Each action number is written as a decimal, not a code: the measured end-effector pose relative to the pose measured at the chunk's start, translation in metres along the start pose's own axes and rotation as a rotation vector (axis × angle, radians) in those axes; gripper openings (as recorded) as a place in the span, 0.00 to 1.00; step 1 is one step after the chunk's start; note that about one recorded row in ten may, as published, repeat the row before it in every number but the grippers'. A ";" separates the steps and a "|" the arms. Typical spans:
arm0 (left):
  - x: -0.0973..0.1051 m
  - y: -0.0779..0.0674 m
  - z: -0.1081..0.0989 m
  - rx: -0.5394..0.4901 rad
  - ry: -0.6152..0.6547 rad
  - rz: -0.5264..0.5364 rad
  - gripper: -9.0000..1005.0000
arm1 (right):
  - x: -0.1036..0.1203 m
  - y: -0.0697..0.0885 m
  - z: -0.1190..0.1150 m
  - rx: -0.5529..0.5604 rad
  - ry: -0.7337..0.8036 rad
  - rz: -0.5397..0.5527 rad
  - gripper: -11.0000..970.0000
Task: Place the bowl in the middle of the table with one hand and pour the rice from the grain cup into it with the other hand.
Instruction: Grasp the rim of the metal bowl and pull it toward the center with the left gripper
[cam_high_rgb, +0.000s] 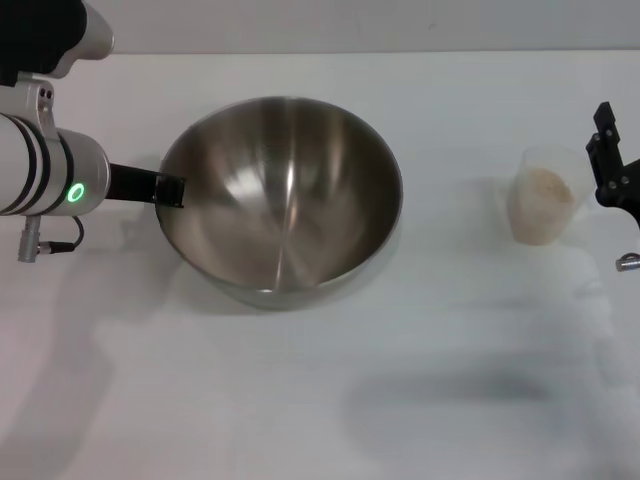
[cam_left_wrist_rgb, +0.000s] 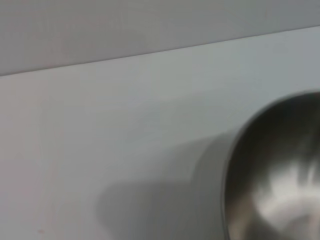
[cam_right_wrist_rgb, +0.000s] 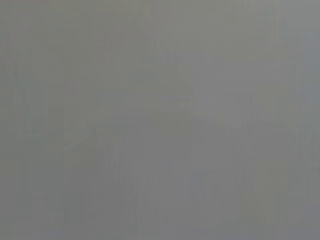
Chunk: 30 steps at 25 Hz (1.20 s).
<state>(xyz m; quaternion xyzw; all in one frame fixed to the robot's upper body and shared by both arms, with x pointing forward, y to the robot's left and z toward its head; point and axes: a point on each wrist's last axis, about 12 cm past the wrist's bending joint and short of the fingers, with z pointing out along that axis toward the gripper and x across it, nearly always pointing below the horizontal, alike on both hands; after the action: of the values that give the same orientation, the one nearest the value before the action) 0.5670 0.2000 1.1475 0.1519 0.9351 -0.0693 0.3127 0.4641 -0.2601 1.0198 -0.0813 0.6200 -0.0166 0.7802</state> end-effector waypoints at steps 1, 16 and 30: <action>0.000 0.000 0.000 0.000 0.000 -0.001 0.17 | 0.000 0.000 0.000 0.000 -0.001 -0.001 0.57; -0.008 -0.004 -0.002 0.005 -0.009 0.032 0.08 | 0.000 -0.002 0.000 0.002 -0.004 -0.008 0.57; -0.020 -0.015 -0.005 0.075 -0.046 0.086 0.06 | -0.001 -0.001 -0.001 0.004 -0.007 -0.005 0.56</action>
<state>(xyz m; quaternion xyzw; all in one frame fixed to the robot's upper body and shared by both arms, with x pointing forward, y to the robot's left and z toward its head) 0.5746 0.1825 1.1645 0.2021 0.9170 -0.0942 0.3308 0.4630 -0.2616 1.0203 -0.0812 0.6171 -0.0195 0.7824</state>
